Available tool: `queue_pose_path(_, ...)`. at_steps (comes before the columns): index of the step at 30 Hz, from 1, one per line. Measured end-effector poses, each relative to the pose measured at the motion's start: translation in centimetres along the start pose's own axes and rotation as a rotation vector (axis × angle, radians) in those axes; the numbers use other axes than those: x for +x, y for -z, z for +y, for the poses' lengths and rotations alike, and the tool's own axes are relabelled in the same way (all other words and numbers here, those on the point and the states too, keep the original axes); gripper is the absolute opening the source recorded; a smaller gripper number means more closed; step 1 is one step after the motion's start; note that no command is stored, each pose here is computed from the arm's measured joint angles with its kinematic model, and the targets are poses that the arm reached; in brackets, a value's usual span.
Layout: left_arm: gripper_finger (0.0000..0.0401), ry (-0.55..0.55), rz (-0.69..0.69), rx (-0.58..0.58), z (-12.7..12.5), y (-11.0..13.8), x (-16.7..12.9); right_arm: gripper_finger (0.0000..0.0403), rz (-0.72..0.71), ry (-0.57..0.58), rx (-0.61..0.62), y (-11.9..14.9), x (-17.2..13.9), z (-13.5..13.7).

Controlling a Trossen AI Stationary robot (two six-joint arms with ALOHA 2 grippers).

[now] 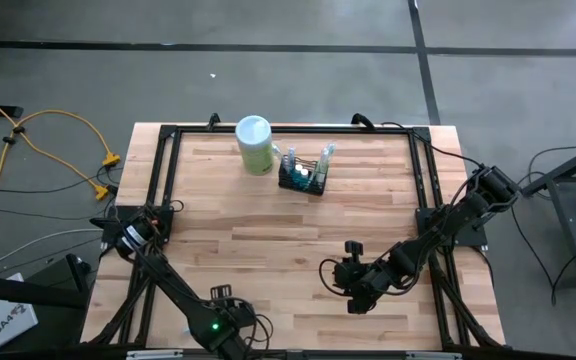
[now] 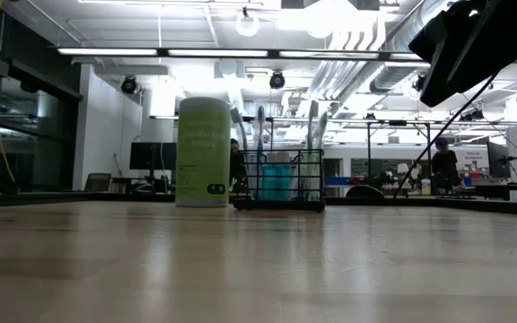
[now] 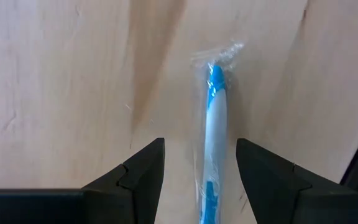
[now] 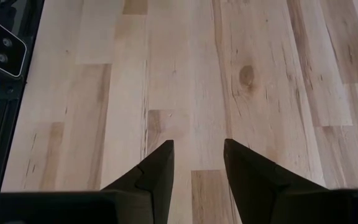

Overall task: Pick & Place toothbrushing station
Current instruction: Put the blue toothbrush into the mesh organizer

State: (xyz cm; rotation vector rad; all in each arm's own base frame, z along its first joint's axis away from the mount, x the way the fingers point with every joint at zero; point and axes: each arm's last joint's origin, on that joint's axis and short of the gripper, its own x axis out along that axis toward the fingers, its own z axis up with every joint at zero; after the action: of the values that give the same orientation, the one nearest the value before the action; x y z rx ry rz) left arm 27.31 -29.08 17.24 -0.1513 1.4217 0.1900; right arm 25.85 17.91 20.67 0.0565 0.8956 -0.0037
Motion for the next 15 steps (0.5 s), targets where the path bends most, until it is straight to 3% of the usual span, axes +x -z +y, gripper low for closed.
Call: queue_pose_path(15, 0.0189, 0.043, 0.082, 0.025, -0.6, -0.3, 2.0, 0.0133, -0.002, -0.004, 0.001, 0.0, 0.0, 0.0)
